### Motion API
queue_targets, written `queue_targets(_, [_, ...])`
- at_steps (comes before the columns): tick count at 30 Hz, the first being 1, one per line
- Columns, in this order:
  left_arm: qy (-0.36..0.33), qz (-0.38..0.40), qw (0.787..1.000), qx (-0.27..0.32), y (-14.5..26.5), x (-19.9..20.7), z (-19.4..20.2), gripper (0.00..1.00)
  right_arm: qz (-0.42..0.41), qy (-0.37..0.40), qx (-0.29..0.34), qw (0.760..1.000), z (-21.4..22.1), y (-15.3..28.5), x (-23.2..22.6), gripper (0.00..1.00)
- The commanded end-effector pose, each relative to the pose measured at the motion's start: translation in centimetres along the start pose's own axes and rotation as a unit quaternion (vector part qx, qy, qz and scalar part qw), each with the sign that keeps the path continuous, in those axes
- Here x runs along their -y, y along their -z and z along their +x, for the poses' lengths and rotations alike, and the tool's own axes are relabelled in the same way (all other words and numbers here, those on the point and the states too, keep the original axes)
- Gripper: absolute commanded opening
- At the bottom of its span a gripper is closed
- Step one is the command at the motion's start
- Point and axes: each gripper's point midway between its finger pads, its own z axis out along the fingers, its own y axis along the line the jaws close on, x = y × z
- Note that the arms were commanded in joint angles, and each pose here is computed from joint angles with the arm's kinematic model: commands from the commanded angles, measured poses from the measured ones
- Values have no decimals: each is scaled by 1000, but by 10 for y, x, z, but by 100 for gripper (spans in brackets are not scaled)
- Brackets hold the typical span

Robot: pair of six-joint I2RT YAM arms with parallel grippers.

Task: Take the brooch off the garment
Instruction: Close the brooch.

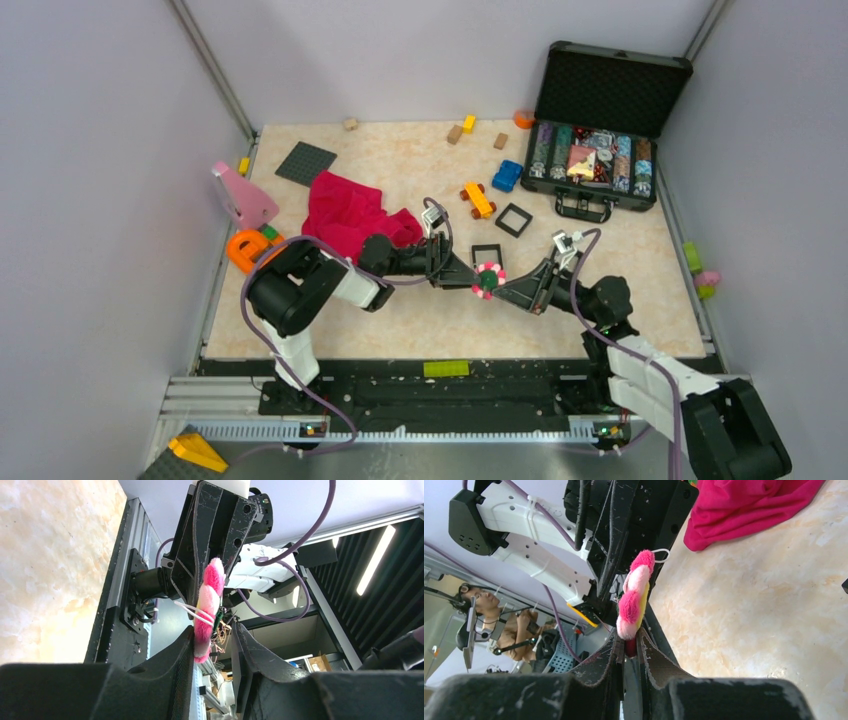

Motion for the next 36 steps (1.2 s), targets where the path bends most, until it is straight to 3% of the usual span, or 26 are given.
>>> queue_targets(1, [-51,21,998,-8,-2,20,-1,35,-20,17,9,1000,-10,-2,-10,0])
queue_targets(5, [-52,14,998,-11,-4,17,-1,30,-20,15,8,1000,-9,-2,-9,0])
queue_targets(15, [-56,-4,998,-14,-6,10,-1,33,-19,5,3,1000,-6,-3,-6,0])
queue_targets(19, [-55,-12,998,-14,-7,7,-1,26,-17,3,3,1000,-6,-2,-5,0])
queue_targets(25, [-55,-20,998,-13,-7,4,-1,26,-13,-5,-2,1000,-3,-2,-1,0])
queue_targets(34, [-52,-21,998,-14,-7,3,0,0,-7,-10,-7,1000,2,-1,3,0])
queue_targets(36, [-49,-24,998,-14,-6,1,0,0,-9,-5,-7,1000,3,0,2,11])
